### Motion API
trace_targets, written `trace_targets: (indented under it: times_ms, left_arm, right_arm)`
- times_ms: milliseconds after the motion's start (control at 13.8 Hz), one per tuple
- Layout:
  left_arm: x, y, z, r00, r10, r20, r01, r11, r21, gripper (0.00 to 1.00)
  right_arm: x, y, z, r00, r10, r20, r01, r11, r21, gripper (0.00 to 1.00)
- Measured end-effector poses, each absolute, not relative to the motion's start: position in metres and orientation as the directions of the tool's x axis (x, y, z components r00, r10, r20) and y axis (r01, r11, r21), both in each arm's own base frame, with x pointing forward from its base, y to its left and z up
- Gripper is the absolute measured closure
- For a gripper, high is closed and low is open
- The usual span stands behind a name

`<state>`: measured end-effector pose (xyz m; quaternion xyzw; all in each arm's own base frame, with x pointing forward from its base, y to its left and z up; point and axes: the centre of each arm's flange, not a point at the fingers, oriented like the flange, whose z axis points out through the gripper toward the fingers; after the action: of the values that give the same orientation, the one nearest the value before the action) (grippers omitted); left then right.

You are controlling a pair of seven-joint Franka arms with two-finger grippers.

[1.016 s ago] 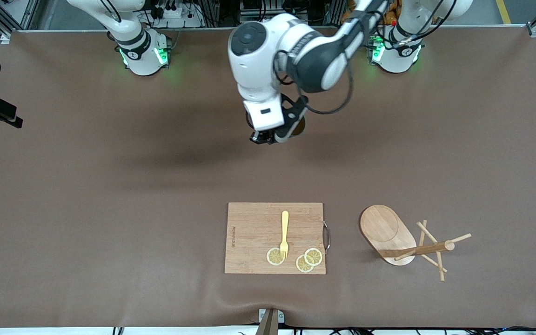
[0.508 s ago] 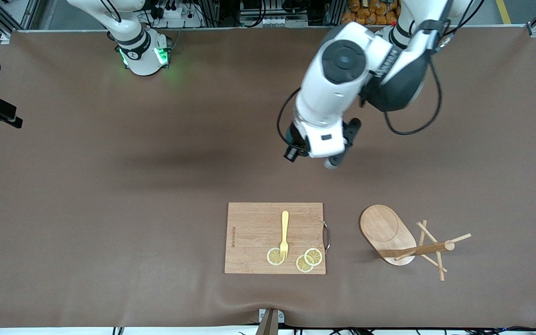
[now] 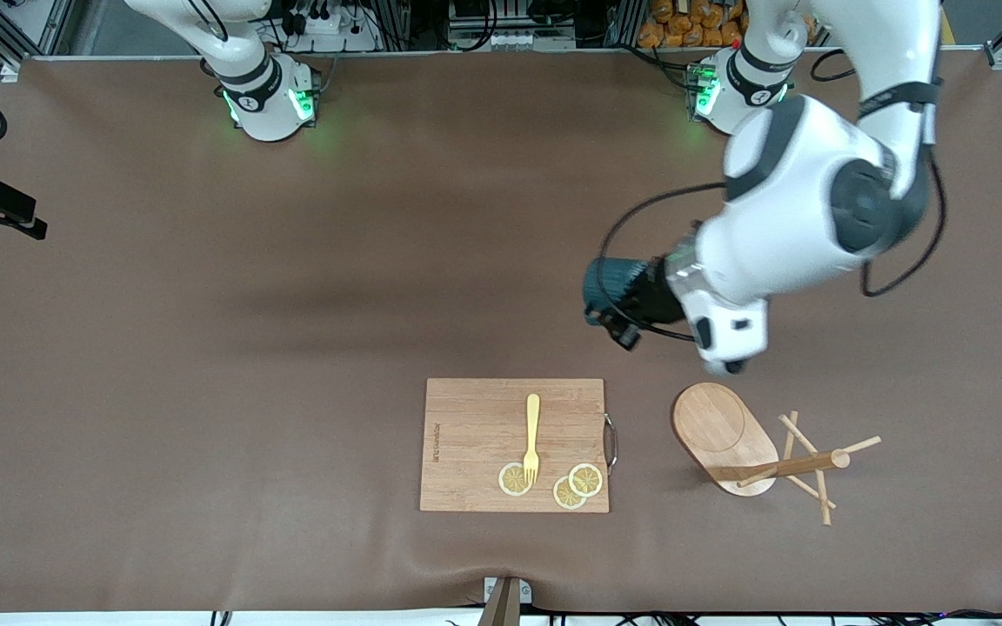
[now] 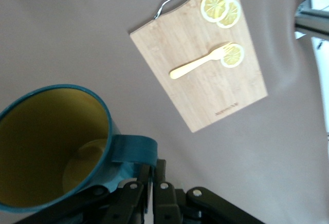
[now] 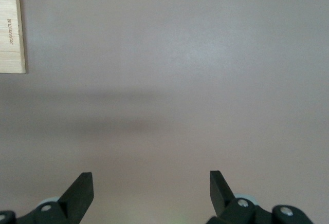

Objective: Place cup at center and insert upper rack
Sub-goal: 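Carry the teal mug with the left gripper toward the wooden mug tree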

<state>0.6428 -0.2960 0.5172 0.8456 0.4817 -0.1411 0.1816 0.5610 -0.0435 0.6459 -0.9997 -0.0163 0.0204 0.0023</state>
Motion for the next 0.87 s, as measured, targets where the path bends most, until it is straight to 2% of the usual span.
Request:
trace_targets:
  times_ms: [508, 871]
  left_arm:
    - [0.686, -0.183, 0.525, 0.471, 0.648, -0.598, 0.882, -0.355, 0.311, 0.95]
    - [0.7, -0.122, 0.508, 0.484, 0.56, -0.673, 0.875, -0.302, 0.378, 0.95]
  right_arm:
    - [0.561, -0.041, 0.646, 0.998, 0.038, -0.041, 0.037, -0.999, -0.005, 0.0]
    - [0.561, -0.041, 0.646, 0.998, 0.038, -0.041, 0.038, -0.999, -0.005, 0.0]
